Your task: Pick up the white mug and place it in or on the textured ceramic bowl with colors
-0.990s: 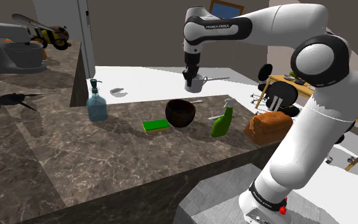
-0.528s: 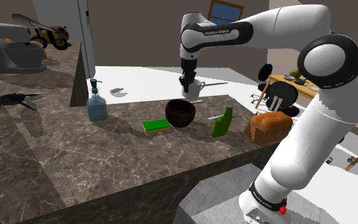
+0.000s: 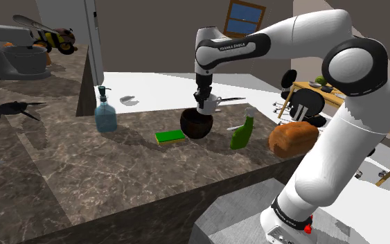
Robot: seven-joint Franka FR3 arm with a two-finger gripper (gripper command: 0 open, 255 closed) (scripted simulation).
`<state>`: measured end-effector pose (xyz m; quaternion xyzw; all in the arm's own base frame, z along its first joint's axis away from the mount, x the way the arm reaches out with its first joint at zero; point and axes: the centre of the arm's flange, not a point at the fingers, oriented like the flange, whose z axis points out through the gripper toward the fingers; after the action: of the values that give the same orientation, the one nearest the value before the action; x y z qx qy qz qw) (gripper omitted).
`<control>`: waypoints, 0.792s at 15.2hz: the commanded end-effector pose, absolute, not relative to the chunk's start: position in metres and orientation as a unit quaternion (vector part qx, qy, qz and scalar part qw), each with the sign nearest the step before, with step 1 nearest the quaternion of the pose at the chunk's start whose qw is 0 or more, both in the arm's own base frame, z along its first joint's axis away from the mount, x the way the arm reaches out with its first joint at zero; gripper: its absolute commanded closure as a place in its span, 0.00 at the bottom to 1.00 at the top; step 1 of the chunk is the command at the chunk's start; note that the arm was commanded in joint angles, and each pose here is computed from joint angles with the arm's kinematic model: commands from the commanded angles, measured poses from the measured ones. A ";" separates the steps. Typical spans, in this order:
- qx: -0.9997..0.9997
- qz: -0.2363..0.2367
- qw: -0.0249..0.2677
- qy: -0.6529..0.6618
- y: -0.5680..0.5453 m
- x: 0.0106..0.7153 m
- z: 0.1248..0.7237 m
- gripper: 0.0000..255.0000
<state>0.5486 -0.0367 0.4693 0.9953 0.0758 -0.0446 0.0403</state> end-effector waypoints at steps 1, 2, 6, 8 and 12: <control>0.995 -0.044 0.040 0.076 -0.037 0.549 0.459 1.00; 0.995 -0.044 0.040 0.076 -0.037 0.549 0.457 1.00; 0.995 -0.044 0.040 0.076 -0.037 0.549 0.457 1.00; 0.995 -0.044 0.040 0.076 -0.037 0.549 0.457 1.00; 0.995 -0.044 0.040 0.076 -0.037 0.548 0.456 0.00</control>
<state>0.5484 -0.0368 0.4568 0.9953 0.0758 -0.0441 0.0403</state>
